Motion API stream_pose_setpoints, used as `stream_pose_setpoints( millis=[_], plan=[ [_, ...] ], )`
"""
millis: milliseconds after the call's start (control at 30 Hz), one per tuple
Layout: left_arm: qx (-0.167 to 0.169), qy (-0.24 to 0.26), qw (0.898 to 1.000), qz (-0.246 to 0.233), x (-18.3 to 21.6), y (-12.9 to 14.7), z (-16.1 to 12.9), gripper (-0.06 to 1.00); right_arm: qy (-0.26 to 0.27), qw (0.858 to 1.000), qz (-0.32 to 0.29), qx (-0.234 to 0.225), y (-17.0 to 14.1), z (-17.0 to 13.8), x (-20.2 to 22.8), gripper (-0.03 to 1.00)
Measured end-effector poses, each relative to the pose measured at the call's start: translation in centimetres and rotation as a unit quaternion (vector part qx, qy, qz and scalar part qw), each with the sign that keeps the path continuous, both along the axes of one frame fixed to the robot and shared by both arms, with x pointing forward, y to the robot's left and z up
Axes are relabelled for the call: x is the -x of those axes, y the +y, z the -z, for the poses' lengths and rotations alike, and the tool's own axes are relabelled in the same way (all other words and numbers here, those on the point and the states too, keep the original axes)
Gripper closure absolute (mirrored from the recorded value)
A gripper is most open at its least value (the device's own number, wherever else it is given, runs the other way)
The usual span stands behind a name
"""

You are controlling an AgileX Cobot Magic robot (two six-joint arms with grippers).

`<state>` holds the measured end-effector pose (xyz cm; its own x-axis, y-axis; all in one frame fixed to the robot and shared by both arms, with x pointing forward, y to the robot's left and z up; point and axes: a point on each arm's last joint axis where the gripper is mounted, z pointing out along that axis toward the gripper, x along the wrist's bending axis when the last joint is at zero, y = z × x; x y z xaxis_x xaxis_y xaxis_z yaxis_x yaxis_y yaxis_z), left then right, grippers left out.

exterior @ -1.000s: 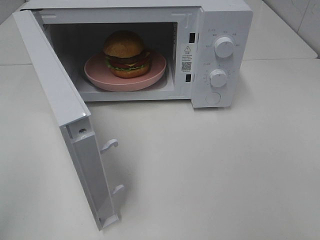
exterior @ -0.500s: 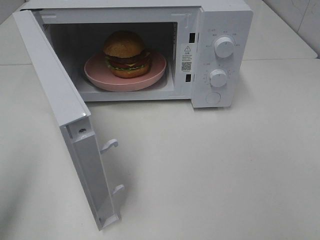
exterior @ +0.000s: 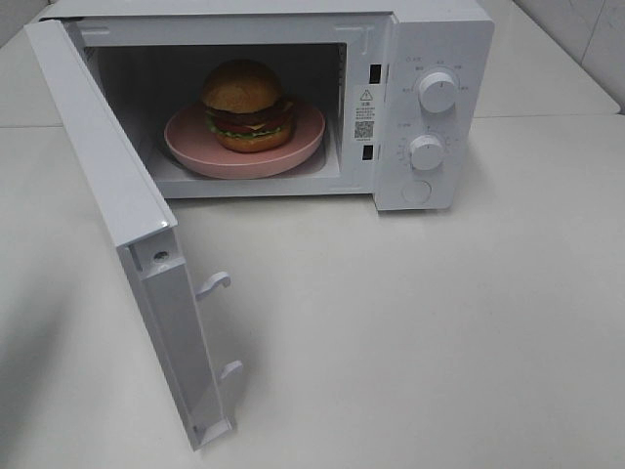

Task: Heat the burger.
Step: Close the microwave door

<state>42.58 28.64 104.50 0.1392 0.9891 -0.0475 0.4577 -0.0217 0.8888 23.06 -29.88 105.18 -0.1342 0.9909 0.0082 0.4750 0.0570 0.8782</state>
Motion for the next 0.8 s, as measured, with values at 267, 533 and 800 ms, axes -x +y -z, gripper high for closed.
stream_pose_setpoints(
  millis=[267, 533, 800],
  plan=[
    [-0.032, 0.011, 0.999, 0.008, -3.4, -2.5, 2.9, 0.94, 0.000, 1.000, 0.000, 0.000, 0.0, 0.0, 0.0, 0.26],
    [-0.065, 0.010, 0.998, 0.007, -5.1, -4.2, 4.9, 0.94, 0.000, 1.000, 0.000, 0.002, 0.0, 0.0, 0.0, 0.26],
    [-0.066, 0.014, 0.998, 0.011, -8.1, -5.6, 5.2, 0.94, 0.000, 1.000, 0.000, 0.002, 0.0, 0.0, 0.0, 0.26]
  ],
)
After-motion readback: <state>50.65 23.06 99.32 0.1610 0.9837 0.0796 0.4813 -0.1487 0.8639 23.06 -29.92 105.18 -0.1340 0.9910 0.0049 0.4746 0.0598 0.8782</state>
